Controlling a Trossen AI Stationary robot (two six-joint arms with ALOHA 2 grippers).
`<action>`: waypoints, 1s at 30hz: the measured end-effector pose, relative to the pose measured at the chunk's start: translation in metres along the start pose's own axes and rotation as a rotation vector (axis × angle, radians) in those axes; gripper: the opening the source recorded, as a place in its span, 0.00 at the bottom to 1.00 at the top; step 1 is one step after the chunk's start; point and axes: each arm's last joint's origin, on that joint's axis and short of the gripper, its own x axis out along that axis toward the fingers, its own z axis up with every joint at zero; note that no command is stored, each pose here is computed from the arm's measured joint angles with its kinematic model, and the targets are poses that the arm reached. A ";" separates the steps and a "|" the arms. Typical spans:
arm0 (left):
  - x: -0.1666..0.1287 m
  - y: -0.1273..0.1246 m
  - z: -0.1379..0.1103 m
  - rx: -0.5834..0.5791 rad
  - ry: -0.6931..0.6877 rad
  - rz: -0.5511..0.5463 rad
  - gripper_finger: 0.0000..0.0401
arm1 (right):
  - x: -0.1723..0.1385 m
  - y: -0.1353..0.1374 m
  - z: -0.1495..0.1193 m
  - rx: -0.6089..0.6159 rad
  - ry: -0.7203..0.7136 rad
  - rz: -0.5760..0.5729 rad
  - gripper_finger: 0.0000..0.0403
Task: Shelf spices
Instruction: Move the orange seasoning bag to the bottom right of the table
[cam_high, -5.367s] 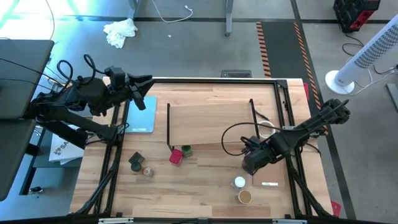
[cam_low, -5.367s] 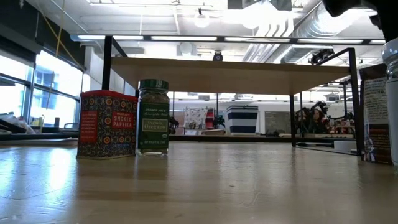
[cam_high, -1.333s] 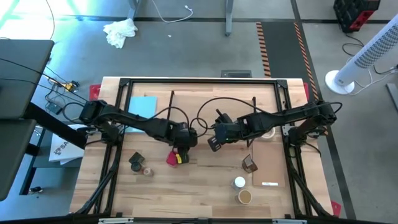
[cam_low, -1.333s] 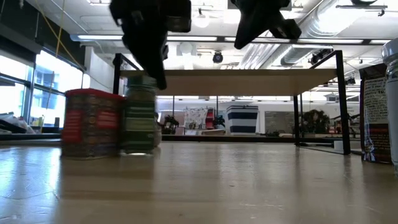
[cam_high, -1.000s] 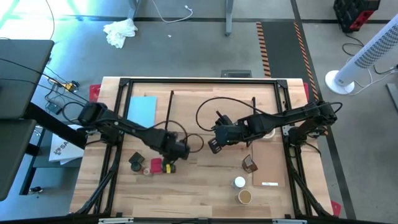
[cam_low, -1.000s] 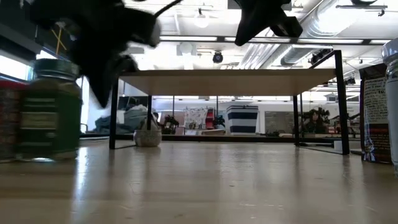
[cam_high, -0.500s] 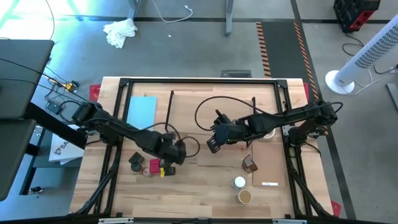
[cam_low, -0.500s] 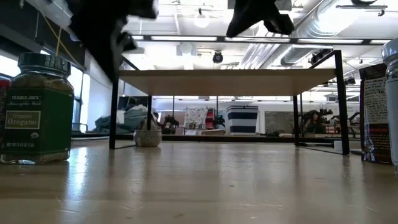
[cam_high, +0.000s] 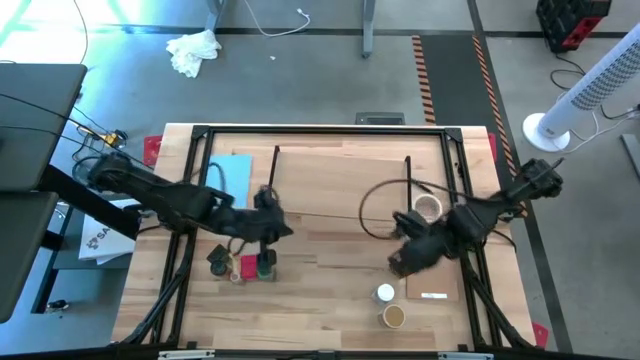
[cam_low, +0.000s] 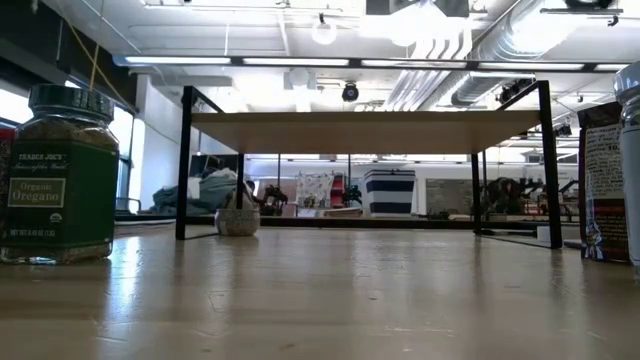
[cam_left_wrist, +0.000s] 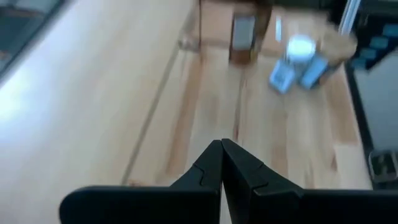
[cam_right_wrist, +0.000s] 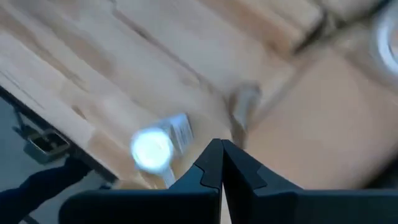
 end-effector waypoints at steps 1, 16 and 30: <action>-0.005 0.001 0.002 -0.007 -0.027 0.006 0.00 | 0.000 -0.002 -0.006 0.020 0.024 -0.023 0.00; -0.023 0.007 0.011 -0.049 -0.139 -0.017 0.00 | 0.056 -0.021 -0.031 0.208 0.042 -0.180 0.00; -0.023 0.006 0.012 -0.066 -0.151 -0.026 0.00 | 0.111 -0.064 0.001 0.242 -0.030 0.023 0.00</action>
